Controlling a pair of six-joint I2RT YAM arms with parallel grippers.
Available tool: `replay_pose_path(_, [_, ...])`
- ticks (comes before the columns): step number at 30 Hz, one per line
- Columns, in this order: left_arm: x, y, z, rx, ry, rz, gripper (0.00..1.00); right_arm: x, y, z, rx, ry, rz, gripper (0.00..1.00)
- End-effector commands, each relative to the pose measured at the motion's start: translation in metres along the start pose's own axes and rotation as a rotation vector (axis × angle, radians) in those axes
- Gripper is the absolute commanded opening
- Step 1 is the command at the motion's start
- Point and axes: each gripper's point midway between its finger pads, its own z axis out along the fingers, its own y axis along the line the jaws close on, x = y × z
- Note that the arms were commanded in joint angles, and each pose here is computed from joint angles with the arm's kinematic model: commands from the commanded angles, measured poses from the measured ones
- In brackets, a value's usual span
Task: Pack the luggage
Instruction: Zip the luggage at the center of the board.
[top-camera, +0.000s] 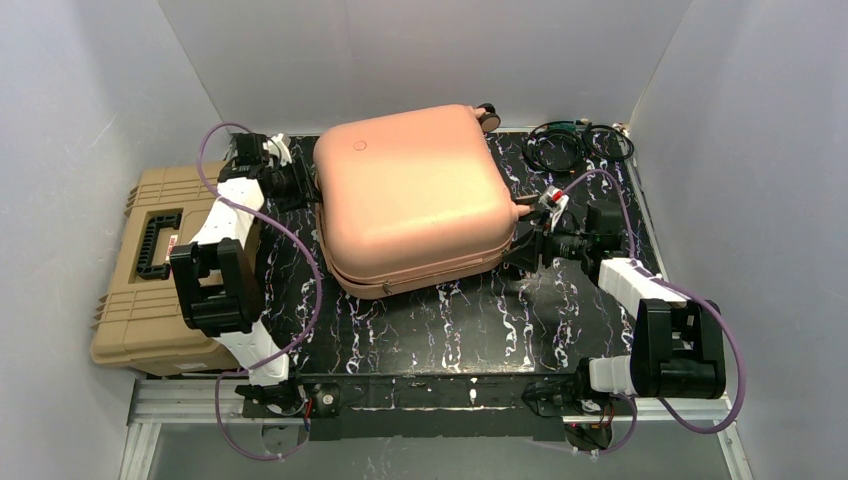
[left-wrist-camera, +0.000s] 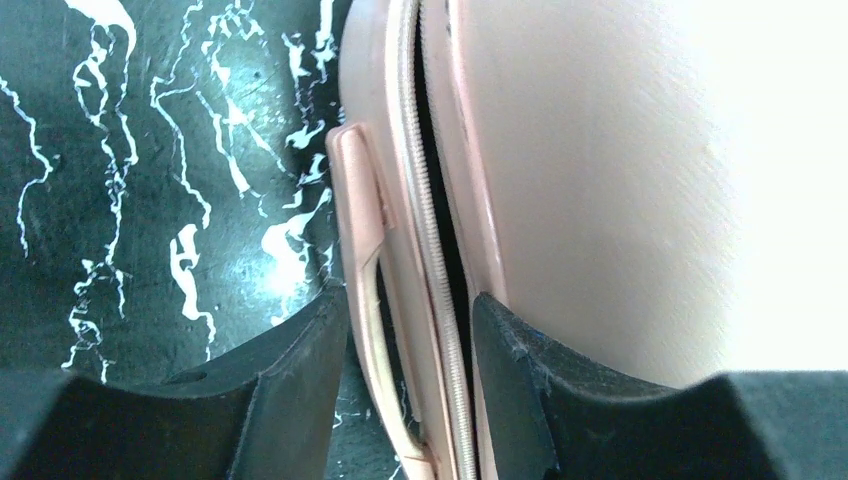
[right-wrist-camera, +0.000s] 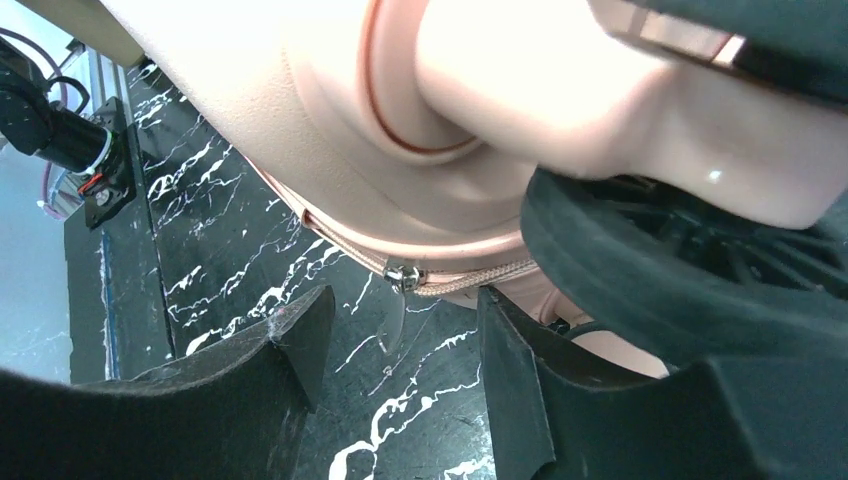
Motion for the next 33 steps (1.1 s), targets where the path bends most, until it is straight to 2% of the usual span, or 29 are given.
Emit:
replay_pose_path(1, [-0.025,-0.084,-0.037,0.267,-0.087,0.08,0.49,0.003,0.005,0.011,-0.038,0.018,-0.027,0.62])
replay_pose_path(5, [-0.026,-0.086,-0.039,0.272,-0.093,0.08,0.49,0.008,0.002,0.016,-0.031,0.04,-0.011,0.58])
replay_pose_path(11, [-0.027,-0.086,-0.041,0.273,-0.096,0.083,0.49,0.014,0.005,0.016,-0.047,0.06,0.022,0.46])
replay_pose_path(16, [-0.024,-0.083,-0.039,0.259,-0.086,0.075,0.49,0.018,0.012,0.015,-0.073,0.076,0.04,0.46])
replay_pose_path(24, [-0.019,-0.055,-0.042,0.118,-0.136,0.066,0.45,0.03,0.014,0.011,-0.082,0.133,0.054,0.47])
replay_pose_path(33, [-0.009,-0.051,-0.041,0.108,-0.131,0.051,0.42,0.031,0.027,0.012,-0.15,0.125,0.075,0.47])
